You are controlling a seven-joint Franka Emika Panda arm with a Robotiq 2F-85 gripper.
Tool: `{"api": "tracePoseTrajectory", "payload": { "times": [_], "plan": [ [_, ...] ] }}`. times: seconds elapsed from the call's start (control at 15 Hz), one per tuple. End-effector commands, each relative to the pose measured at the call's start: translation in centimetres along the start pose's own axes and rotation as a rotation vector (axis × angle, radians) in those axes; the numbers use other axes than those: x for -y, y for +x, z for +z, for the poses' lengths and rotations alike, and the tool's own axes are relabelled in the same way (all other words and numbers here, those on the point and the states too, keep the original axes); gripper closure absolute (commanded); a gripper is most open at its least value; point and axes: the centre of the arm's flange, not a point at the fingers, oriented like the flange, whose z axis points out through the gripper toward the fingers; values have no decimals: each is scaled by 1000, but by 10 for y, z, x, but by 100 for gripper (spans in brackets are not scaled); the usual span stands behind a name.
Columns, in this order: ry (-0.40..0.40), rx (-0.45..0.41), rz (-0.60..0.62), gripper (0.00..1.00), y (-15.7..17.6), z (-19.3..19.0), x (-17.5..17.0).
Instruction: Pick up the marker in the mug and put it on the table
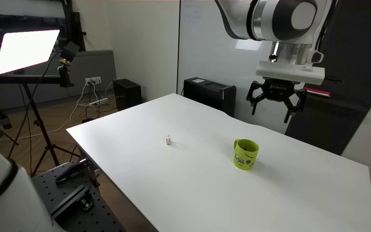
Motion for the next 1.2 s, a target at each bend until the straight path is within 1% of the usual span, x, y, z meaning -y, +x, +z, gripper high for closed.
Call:
{"api": "tracePoseTrajectory", "payload": {
  "times": [0.0, 0.4, 0.93, 1.13],
  "plan": [
    [0, 0, 0, 0, 0, 0, 0],
    [10, 13, -29, 0, 2, 25, 14],
    [18, 19, -73, 0, 3, 68, 39],
    [5, 8, -77, 0, 3, 81, 41]
  ]
}}
